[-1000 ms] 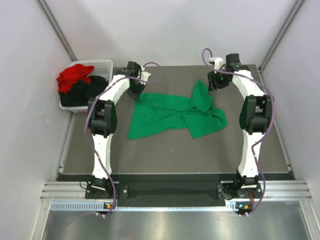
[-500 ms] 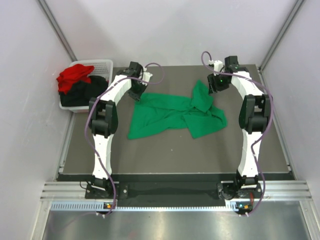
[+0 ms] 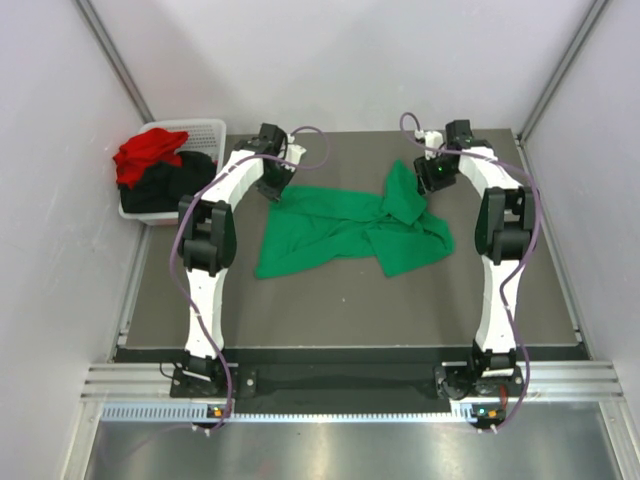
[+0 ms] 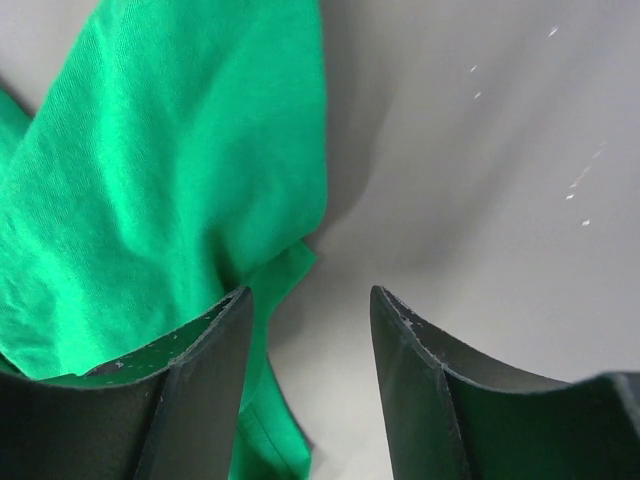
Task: Fold and stack the t-shirts
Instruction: Flatten the tshirt out
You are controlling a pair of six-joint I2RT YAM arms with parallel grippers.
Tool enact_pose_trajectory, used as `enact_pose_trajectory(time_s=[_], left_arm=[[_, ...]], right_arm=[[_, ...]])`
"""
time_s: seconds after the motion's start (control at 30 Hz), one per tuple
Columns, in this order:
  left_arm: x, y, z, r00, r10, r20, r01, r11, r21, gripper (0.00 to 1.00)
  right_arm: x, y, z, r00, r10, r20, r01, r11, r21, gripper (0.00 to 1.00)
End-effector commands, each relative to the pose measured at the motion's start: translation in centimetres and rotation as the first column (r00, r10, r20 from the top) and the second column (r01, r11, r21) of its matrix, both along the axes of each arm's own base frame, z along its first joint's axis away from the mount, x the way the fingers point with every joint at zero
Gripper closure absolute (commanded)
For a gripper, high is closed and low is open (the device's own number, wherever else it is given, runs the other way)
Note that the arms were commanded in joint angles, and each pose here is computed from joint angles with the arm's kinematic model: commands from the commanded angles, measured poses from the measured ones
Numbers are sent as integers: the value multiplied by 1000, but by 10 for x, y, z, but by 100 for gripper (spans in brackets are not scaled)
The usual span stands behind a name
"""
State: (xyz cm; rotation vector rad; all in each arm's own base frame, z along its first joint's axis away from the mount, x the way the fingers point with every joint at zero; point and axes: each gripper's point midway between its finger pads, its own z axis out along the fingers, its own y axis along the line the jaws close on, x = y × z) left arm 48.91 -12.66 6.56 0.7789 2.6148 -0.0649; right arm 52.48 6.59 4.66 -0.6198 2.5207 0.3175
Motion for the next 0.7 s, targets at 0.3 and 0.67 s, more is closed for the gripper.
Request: enact_pose_trajectory(time_s=[0.3,0.67], left_arm=[[4,-2,0,1000,-13,14,13,1000,10,100],[3,-2,-2,1000,-11,10,11,1000,11,100]], right_arm=[[-24,14,-35,994,49,-100,-54,997,-49,55],[-20,26,-51,993,70,-97,-79,993,-90,58]])
